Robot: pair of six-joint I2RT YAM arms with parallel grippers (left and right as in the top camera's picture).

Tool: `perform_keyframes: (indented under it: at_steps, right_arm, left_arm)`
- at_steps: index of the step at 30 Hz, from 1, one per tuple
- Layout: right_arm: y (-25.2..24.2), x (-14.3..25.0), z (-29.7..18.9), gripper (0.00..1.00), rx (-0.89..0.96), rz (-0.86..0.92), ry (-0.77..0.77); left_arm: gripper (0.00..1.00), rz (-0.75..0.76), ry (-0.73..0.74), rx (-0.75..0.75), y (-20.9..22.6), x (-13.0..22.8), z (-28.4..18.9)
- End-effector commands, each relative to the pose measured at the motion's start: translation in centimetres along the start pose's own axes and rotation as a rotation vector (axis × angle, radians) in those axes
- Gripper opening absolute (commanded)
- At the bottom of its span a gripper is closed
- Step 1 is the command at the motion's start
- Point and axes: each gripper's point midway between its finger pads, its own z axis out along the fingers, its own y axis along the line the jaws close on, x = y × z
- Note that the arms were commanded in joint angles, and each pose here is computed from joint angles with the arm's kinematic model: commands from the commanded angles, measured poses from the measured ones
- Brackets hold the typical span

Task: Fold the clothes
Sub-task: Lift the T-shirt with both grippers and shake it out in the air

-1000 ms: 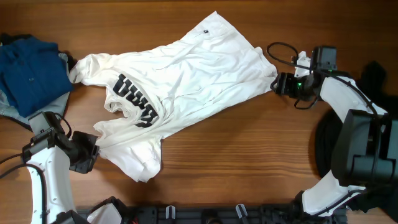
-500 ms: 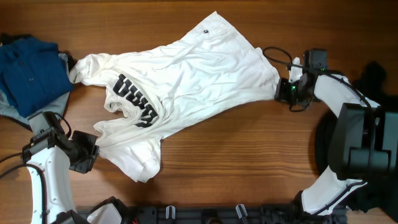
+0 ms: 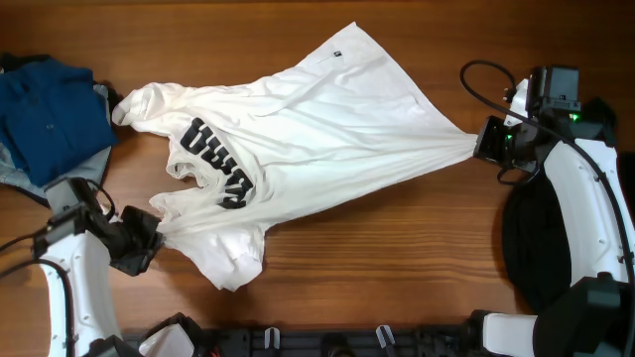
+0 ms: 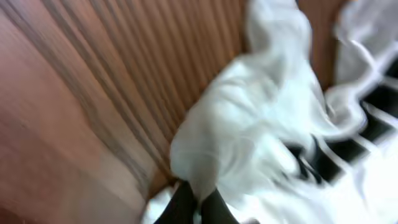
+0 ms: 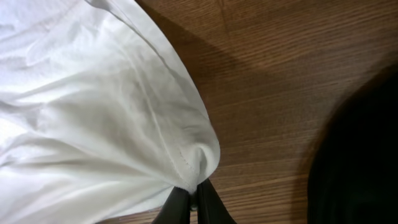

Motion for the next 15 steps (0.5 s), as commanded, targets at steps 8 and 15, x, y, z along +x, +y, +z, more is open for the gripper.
perform_keyframes:
  at_steps: [8, 15]
  right_arm:
    - [3.3, -5.5, -19.5, 0.04, -0.106, -0.055, -0.548]
    - [4.1, -5.1, -31.4, 0.04, -0.125, -0.099, -0.863]
  left_arm:
    - [0.04, 0.42, -0.309, 0.5, -14.7, -1.0, -23.1]
    - [0.04, 0.591, -0.605, 0.675, -17.5, 1.9, -34.5]
